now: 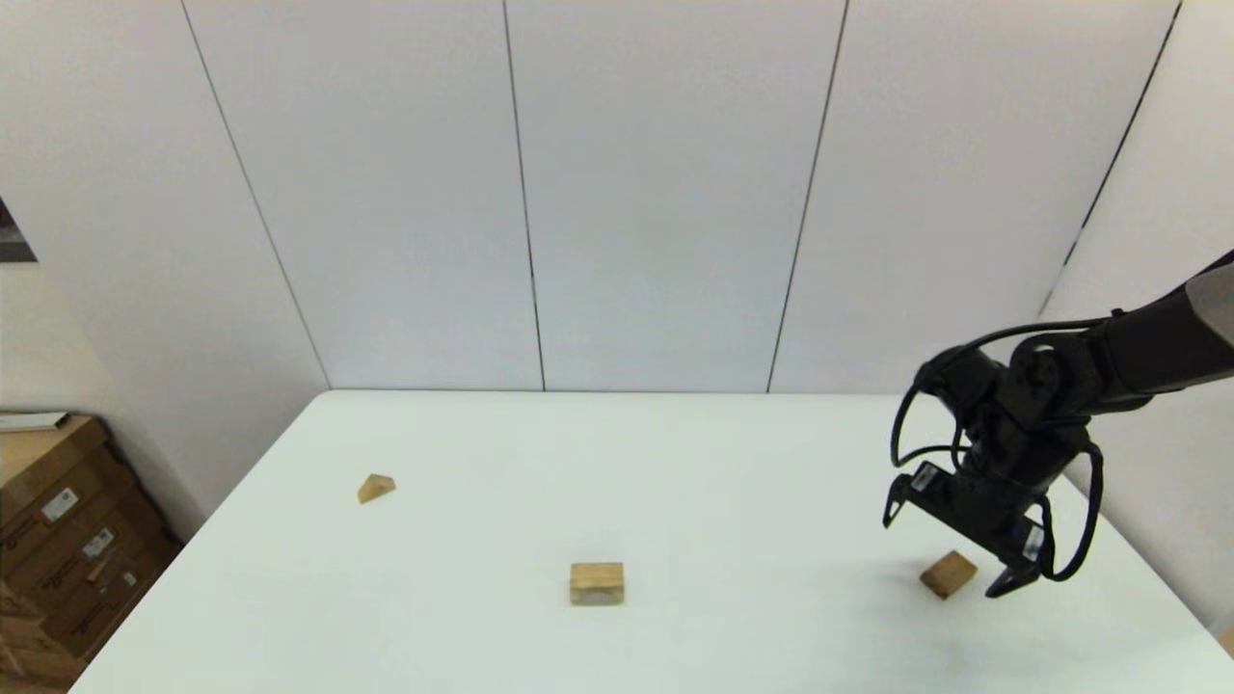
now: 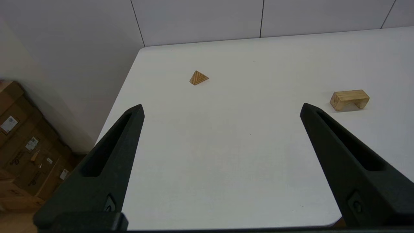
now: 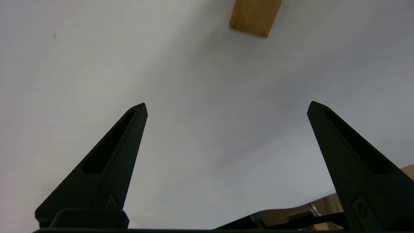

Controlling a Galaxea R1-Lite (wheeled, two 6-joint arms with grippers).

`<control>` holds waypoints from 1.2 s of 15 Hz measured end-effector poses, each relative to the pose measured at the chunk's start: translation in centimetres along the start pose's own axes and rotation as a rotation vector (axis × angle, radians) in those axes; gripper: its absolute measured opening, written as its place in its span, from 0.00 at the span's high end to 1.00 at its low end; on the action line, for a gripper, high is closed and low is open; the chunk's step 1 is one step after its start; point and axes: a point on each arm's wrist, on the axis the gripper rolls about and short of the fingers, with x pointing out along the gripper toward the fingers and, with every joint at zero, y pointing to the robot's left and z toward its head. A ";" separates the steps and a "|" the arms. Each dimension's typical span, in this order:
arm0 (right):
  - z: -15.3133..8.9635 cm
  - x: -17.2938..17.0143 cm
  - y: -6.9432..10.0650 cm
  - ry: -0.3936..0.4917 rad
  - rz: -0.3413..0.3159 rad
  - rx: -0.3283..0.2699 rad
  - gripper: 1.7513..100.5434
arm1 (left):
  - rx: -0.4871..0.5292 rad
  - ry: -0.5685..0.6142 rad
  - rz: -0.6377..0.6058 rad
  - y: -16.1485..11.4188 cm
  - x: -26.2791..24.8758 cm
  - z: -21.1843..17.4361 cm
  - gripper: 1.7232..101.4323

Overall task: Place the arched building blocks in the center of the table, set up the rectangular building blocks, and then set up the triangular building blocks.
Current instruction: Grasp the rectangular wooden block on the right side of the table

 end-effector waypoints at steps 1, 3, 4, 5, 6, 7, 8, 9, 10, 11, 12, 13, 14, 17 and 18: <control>0.4 0.2 -0.1 0.000 -0.002 0.031 0.03 | 0.000 0.000 0.000 0.0 0.0 0.0 0.04; 1.3 0.7 -0.5 0.002 -0.009 0.065 0.03 | 0.000 0.000 0.000 0.0 0.0 0.0 0.04; 1.6 1.0 -0.6 0.006 -0.016 0.076 0.03 | 0.000 0.000 0.000 0.0 0.0 0.0 0.04; 1.8 1.4 -0.8 0.012 -0.021 0.085 0.03 | 0.000 0.000 0.000 0.0 0.0 0.0 0.04; 2.1 1.8 -0.9 0.014 -0.026 0.094 0.03 | 0.000 0.000 0.000 0.0 0.0 0.0 0.04; 2.4 2.2 -1.1 0.016 -0.030 0.101 0.03 | 0.000 0.000 0.000 0.0 0.0 0.0 0.04; 2.6 2.6 -1.2 0.021 -0.035 0.109 0.03 | 0.000 0.000 0.000 0.0 0.0 0.0 0.04; 2.8 3.0 -1.3 0.030 -0.038 0.113 0.03 | 0.000 0.000 0.000 0.0 0.0 0.0 0.04; 2.9 3.3 -1.5 0.040 -0.039 0.115 0.03 | 0.000 0.000 0.000 0.0 0.0 0.0 0.04; 3.0 3.6 -1.6 0.049 -0.039 0.119 0.03 | 0.000 0.000 0.000 0.0 0.0 0.0 0.04; 3.1 3.8 -1.7 0.055 -0.040 0.121 0.03 | 0.000 0.000 0.000 0.0 0.0 0.0 0.04; 3.4 3.9 -1.8 0.052 -0.031 0.127 0.03 | 0.000 0.000 0.000 0.0 0.0 0.0 0.04; 3.6 4.0 -2.0 0.048 -0.024 0.131 0.03 | 0.000 0.000 0.000 0.0 0.0 0.0 0.04; 3.8 4.4 -2.2 0.034 -0.012 0.118 0.03 | 0.000 0.000 0.000 0.0 0.0 0.0 0.04; 3.9 4.5 -2.1 0.021 -0.002 0.115 0.03 | 0.000 0.000 0.000 0.0 0.0 0.0 0.04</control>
